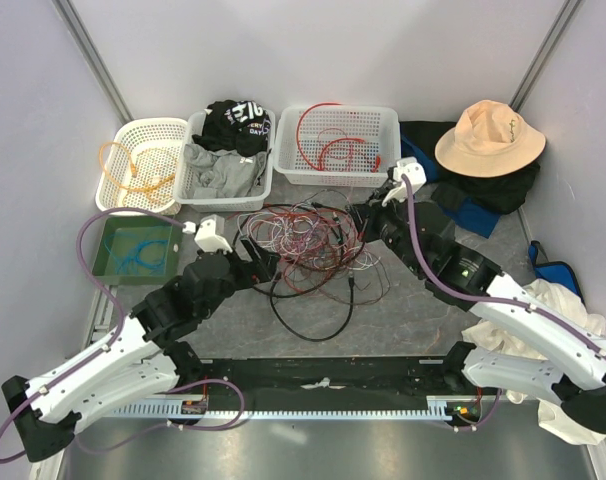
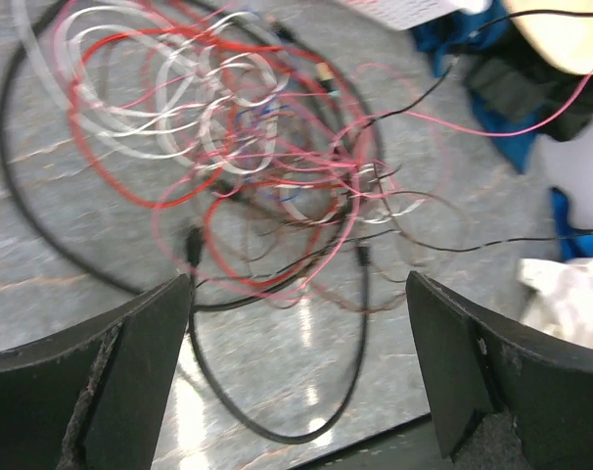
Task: Untangle the cables
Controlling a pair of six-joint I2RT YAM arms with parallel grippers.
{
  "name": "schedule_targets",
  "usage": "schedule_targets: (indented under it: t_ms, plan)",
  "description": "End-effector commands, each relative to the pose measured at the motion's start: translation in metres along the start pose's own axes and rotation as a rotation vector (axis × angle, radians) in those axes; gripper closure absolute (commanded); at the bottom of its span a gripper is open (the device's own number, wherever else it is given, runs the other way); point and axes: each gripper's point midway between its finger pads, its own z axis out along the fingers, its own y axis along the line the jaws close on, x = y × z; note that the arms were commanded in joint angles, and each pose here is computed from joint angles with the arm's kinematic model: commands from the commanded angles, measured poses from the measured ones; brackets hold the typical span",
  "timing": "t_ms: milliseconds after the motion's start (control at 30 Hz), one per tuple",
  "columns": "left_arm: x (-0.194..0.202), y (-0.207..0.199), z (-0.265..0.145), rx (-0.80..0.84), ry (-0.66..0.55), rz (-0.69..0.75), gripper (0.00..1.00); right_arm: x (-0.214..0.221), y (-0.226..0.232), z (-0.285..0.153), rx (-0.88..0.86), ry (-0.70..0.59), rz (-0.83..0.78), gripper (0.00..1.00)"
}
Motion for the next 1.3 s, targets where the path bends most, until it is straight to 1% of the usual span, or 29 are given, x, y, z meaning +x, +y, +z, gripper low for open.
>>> schedule_targets:
  t_ms: [0, 33, 100, 133, 167, 200, 267, 367, 500, 533, 567, 600, 633, 667, 700, 733, 767, 800, 833, 933, 1000, 1033, 1067, 1167, 1233, 1267]
  plan:
    - [-0.021, -0.041, -0.004, 0.207, -0.083, -0.011, 0.02, -0.025, 0.007, -0.019, -0.033, -0.028, 0.015, 1.0]
    - [-0.032, -0.057, -0.007, 0.284, -0.129, -0.035, 0.03, -0.022, 0.007, -0.021, -0.038, -0.023, 0.02, 1.0]
    - [-0.023, -0.069, -0.011, 0.397, -0.125, -0.021, 0.04, -0.024, 0.009, -0.025, -0.052, -0.027, 0.045, 1.0]
    - [-0.029, -0.081, -0.015, 0.466, -0.16, -0.032, 0.05, -0.022, 0.011, -0.027, -0.064, -0.024, 0.051, 1.0]
    - [-0.024, -0.088, -0.018, 0.525, -0.147, -0.024, 0.07, -0.022, 0.012, -0.029, -0.074, -0.023, 0.057, 1.0]
    - [-0.014, -0.087, -0.013, 0.531, -0.125, -0.01, 0.09, -0.023, 0.013, -0.031, -0.081, -0.024, 0.059, 1.0]
    - [-0.007, -0.091, -0.011, 0.556, -0.1, 0.001, 0.11, -0.024, 0.014, -0.035, -0.091, -0.023, 0.066, 1.0]
    - [0.011, -0.086, 0.003, 0.513, -0.028, 0.027, 0.13, -0.022, 0.013, -0.04, -0.101, -0.018, 0.072, 1.0]
    - [0.029, -0.069, 0.02, 0.393, 0.051, 0.033, 0.14, -0.013, 0.007, -0.044, -0.09, -0.006, 0.069, 1.0]
    - [0.028, -0.059, 0.027, 0.327, 0.04, 0.026, 0.14, -0.011, 0.005, -0.046, -0.084, 0.0, 0.068, 1.0]
    - [0.035, -0.045, 0.03, 0.249, 0.072, 0.021, 0.14, -0.013, 0.002, -0.049, -0.075, -0.012, 0.069, 1.0]
    - [0.035, -0.035, 0.033, 0.186, 0.073, 0.015, 0.14, -0.01, -0.003, -0.051, -0.058, -0.009, 0.066, 1.0]
    - [0.03, -0.014, 0.038, 0.069, 0.039, 0.012, 0.14, -0.01, -0.008, -0.054, -0.042, -0.01, 0.064, 1.0]
    - [0.021, -0.01, 0.037, 0.014, 0.018, -0.026, 0.13, -0.017, -0.015, -0.063, -0.016, -0.039, 0.069, 1.0]
    - [0.026, 0.009, 0.034, -0.074, 0.035, -0.005, 0.12, -0.017, -0.023, -0.068, 0.009, -0.051, 0.07, 1.0]
    - [0.017, 0.017, 0.033, -0.128, -0.004, -0.008, 0.12, -0.017, -0.031, -0.075, 0.035, -0.064, 0.068, 1.0]
    - [0.009, 0.017, 0.03, -0.136, -0.027, -0.025, 0.11, -0.026, -0.038, -0.09, 0.041, -0.113, 0.089, 1.0]
    - [0.007, 0.021, 0.028, -0.154, -0.038, -0.025, 0.1, -0.022, -0.05, -0.094, 0.088, -0.129, 0.092, 1.0]
    - [0.002, 0.021, 0.026, -0.156, -0.059, -0.035, 0.09, -0.025, -0.056, -0.104, 0.093, -0.151, 0.104, 1.0]
    - [-0.01, 0.011, 0.024, -0.102, -0.106, -0.05, 0.09, -0.012, -0.065, -0.107, 0.126, -0.114, 0.091, 1.0]
    - [-0.01, 0.004, 0.027, -0.066, -0.107, -0.004, 0.08, 0.0, -0.066, -0.104, 0.126, -0.079, 0.079, 1.0]
    - [-0.013, -0.01, 0.03, -0.005, -0.11, -0.002, 0.07, 0.002, -0.065, -0.103, 0.123, -0.07, 0.079, 1.0]
    - [-0.012, -0.013, 0.032, 0.008, -0.105, 0.037, 0.05, 0.005, -0.064, -0.102, 0.119, -0.064, 0.083, 1.0]
    - [-0.005, -0.024, 0.045, 0.051, -0.09, 0.068, 0.0, 0.005, -0.059, -0.099, 0.096, -0.058, 0.087, 1.0]
    - [0.006, -0.031, 0.053, 0.089, -0.06, 0.093, 0.0, 0.005, -0.055, -0.097, 0.083, -0.052, 0.083, 1.0]
    - [0.005, -0.039, 0.056, 0.128, -0.079, 0.091, 0.0, 0.002, -0.054, -0.097, 0.077, -0.056, 0.087, 1.0]
